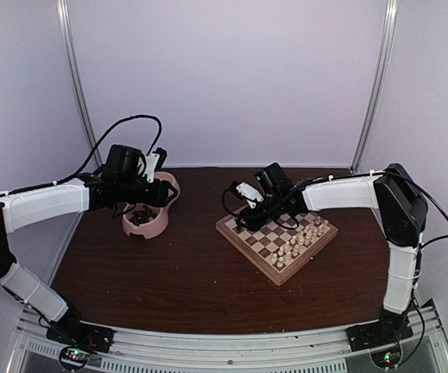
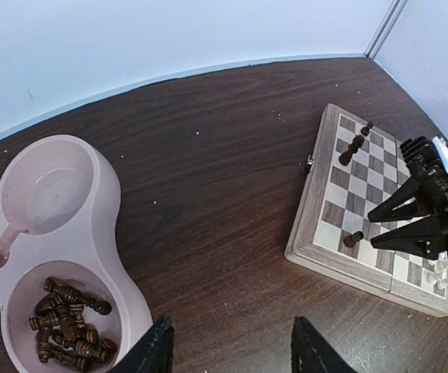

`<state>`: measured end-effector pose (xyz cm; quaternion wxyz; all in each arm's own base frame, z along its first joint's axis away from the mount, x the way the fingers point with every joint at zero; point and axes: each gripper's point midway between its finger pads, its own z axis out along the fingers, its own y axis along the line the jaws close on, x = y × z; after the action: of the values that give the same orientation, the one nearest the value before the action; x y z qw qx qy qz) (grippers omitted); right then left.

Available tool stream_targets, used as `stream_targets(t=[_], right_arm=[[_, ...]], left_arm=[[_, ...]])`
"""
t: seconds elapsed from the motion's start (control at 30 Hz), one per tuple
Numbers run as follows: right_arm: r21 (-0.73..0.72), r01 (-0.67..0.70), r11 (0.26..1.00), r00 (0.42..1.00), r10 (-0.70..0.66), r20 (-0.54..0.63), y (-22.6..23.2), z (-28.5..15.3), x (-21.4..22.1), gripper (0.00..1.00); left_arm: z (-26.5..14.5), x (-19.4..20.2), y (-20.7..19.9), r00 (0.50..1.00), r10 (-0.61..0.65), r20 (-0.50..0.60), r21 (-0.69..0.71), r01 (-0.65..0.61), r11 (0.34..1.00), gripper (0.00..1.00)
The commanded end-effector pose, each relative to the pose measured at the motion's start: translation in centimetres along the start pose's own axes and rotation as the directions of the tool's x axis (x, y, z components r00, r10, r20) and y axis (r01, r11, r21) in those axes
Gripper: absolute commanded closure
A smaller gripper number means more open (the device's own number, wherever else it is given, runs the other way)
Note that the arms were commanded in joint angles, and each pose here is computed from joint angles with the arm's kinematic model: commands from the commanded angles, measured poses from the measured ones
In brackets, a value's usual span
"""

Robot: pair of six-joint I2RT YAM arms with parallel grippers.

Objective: Set up the chess pieces on the board
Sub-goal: Move the pawn to g7.

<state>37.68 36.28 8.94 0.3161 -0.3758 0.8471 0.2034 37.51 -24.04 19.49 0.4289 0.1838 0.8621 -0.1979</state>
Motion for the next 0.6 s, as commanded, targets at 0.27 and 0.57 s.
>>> stream_targets(t=[0.27,0.57], right_arm=[[0.009,0.02,1.0,0.999,-0.02,-0.031,0.3,1.3,0.2,0.71],[0.031,0.021,0.999,0.999,-0.02,-0.035,-0.2,1.8,0.2,0.72]], left_arm=[[-0.3,-0.3,0.5,1.0,-0.006,0.017,-0.022,0.006,1.0,0.48],[0.0,-0.3,0.5,1.0,0.0,0.01,-0.022,0.0,1.0,0.48]])
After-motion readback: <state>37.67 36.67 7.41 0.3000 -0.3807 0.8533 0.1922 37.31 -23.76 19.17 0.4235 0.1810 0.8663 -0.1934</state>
